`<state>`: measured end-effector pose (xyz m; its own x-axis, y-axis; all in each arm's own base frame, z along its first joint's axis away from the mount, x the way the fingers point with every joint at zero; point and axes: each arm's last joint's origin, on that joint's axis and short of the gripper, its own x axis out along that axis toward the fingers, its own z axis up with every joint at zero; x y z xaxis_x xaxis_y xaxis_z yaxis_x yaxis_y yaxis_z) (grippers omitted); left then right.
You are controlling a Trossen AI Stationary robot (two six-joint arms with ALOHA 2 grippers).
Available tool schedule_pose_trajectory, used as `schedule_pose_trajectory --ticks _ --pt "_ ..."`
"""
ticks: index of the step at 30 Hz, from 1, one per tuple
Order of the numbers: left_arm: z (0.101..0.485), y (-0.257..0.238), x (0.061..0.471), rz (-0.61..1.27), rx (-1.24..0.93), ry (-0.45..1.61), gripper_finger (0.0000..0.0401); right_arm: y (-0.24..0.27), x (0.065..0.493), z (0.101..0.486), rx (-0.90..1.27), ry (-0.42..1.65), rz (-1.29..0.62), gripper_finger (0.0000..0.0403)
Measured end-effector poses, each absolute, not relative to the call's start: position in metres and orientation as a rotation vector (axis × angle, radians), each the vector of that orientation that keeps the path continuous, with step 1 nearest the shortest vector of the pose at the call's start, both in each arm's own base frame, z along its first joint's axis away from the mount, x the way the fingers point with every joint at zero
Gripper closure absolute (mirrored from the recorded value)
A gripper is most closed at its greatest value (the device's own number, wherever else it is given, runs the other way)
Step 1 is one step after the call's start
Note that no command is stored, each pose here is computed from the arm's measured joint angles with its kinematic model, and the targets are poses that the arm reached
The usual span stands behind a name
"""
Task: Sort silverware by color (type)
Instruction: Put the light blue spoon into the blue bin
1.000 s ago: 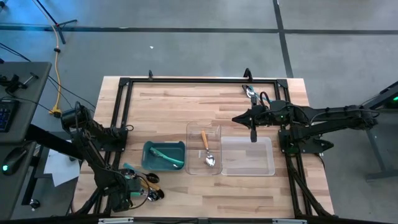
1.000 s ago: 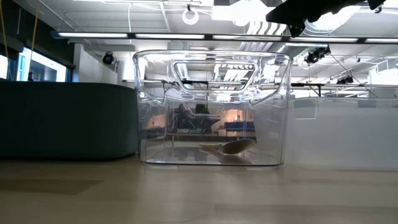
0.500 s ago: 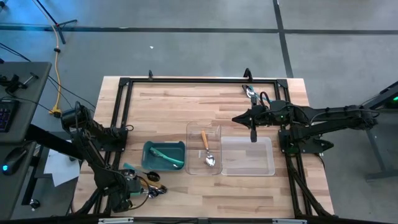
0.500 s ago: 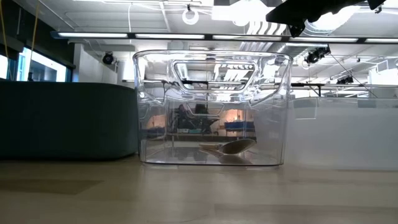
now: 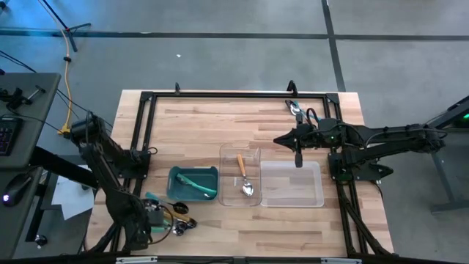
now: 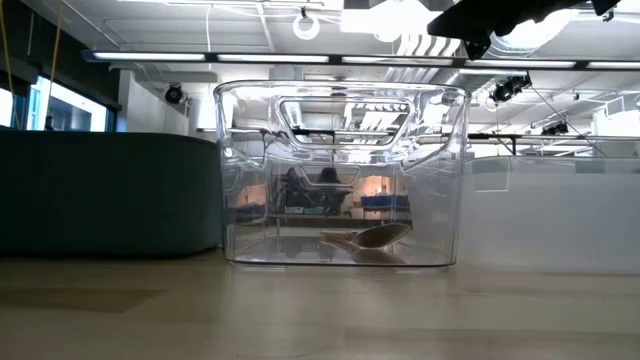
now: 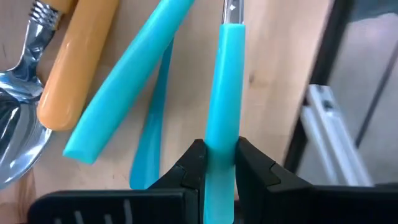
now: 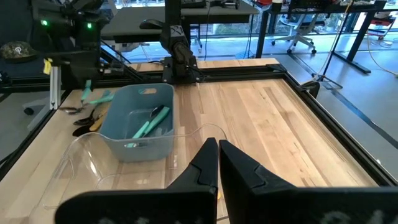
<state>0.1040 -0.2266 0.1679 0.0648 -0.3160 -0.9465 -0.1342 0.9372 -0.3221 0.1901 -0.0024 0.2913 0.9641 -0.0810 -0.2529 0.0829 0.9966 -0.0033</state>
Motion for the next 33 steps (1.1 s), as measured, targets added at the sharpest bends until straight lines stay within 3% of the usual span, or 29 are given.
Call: schedule_pose_trajectory --ticks 11,33 --pt "0.192 -0.207 0.118 -0.191 -0.408 1.442 0.0361 -0.003 0.19 0.291 0.004 0.255 -0.107 0.0403" --pt "0.189 -0.165 0.171 -0.195 -0.352 1.314 0.0361 -0.003 0.19 0.291 0.004 0.26 -0.107 0.0403"
